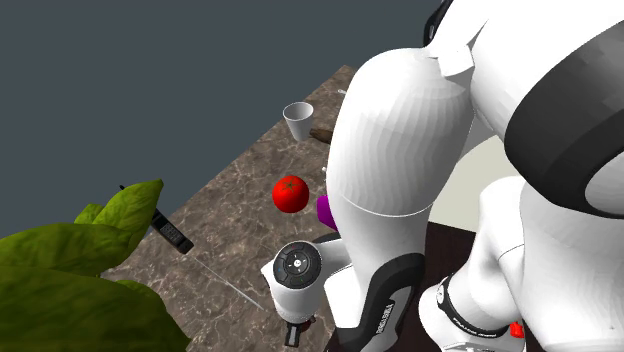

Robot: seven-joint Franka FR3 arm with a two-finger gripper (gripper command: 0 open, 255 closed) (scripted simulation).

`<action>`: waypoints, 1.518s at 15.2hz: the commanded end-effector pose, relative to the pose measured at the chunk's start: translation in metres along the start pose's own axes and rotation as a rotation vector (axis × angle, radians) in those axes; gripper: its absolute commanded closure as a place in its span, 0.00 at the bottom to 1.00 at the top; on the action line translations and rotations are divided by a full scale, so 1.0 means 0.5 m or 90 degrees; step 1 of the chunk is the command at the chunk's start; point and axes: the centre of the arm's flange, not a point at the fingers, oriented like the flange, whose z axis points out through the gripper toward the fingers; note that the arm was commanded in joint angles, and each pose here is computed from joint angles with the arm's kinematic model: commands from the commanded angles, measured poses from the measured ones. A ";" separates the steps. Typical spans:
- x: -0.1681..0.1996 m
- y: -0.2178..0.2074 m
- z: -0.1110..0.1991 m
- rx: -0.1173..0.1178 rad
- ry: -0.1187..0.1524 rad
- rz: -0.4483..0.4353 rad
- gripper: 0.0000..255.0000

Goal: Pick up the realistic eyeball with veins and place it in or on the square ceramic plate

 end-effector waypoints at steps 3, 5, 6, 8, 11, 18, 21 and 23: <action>0.000 0.000 0.000 0.000 0.000 0.000 1.00; 0.000 0.000 0.000 0.000 0.000 0.000 1.00; 0.000 0.000 0.000 0.000 0.000 0.000 1.00; 0.001 0.000 -0.021 0.000 0.000 0.000 1.00; 0.002 0.000 -0.053 0.000 0.000 0.000 1.00; 0.006 0.001 -0.127 0.000 0.000 0.000 1.00; 0.007 0.001 -0.158 0.000 0.000 0.000 1.00; 0.008 0.002 -0.179 0.000 0.000 0.000 1.00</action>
